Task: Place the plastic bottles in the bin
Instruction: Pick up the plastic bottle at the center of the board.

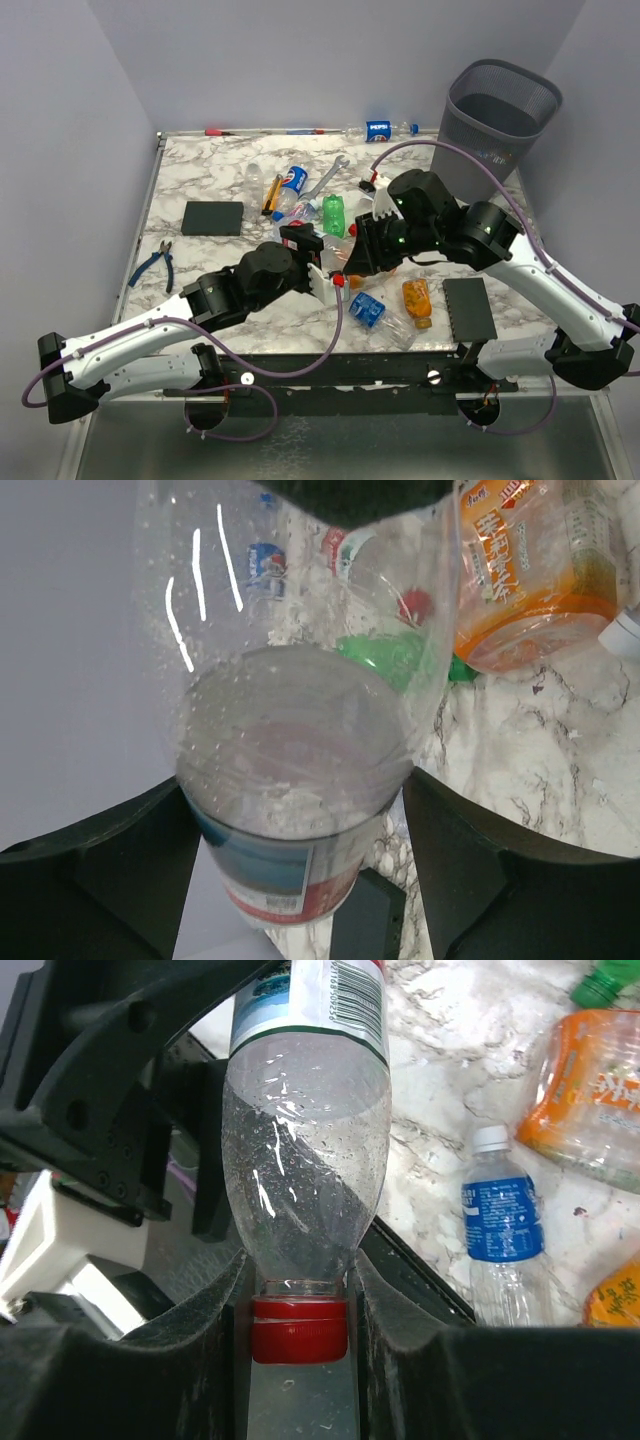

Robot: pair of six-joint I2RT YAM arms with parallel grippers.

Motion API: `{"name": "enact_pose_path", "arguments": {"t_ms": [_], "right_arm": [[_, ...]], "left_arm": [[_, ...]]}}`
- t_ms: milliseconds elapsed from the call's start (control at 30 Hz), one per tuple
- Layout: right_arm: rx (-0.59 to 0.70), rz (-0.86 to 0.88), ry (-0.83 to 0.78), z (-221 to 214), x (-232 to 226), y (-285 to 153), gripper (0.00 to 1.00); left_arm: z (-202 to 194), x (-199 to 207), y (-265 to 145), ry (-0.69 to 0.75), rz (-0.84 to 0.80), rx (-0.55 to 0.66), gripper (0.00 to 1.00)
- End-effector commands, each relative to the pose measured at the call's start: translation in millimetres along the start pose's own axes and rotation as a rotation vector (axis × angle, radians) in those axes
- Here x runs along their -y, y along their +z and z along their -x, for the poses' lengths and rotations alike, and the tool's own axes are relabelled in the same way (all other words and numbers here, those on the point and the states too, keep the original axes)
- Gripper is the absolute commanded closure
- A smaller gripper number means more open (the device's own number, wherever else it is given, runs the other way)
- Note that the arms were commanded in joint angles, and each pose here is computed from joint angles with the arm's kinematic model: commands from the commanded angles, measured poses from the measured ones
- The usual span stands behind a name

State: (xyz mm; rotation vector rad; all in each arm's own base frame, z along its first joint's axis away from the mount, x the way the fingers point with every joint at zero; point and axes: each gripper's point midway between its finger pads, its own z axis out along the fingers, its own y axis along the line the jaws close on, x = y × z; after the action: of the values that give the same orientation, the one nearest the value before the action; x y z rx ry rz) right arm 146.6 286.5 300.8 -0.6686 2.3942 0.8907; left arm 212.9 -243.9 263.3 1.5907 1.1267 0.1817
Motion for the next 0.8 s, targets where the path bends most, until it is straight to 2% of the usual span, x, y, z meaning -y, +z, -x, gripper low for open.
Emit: {"name": "enact_pose_path", "arguments": {"t_ms": [0,67,167,233,367,467,500,633,700,767], "right_arm": [[0.051,0.161,-0.045,11.7,-33.5,-19.9,1.00],[0.049,0.188,-0.048,10.6,-38.0,-22.0,1.00],[0.046,0.188,-0.048,9.3,-37.7,-22.1,1.00],[0.045,0.184,-0.049,8.5,-36.8,-22.3,1.00],[0.052,0.183,-0.049,9.3,-36.8,-24.5,1.00],[0.065,0.178,-0.050,11.7,-37.0,-27.7,1.00],[0.073,0.181,-0.054,13.7,-38.0,-29.4,0.96],[0.137,0.180,-0.070,27.8,-42.8,-43.5,0.36],[0.222,0.167,-0.084,42.9,-44.7,-58.6,0.22],[0.344,0.152,-0.105,61.5,-45.2,-78.7,0.16]], "left_arm": [[-1.7,2.5,1.6,-0.002,0.024,0.007,0.19],[-2.0,3.3,2.5,-0.006,0.031,0.011,0.16],[-0.1,2.4,3.1,-0.015,0.042,0.024,0.18],[1.0,0.5,3.1,-0.025,0.049,0.027,0.26],[2.6,-4.0,1.7,-0.035,0.065,0.032,0.50],[1.9,-5.6,0.3,-0.038,0.076,0.031,0.56],[2.2,-6.7,-0.7,-0.041,0.082,0.034,0.57],[7.0,-13.4,-5.7,-0.094,0.113,0.063,0.62],[13.3,-16.4,-9.2,-0.153,0.121,0.097,0.63],[26.9,-18.0,-12.7,-0.259,0.110,0.163,0.63]]}}
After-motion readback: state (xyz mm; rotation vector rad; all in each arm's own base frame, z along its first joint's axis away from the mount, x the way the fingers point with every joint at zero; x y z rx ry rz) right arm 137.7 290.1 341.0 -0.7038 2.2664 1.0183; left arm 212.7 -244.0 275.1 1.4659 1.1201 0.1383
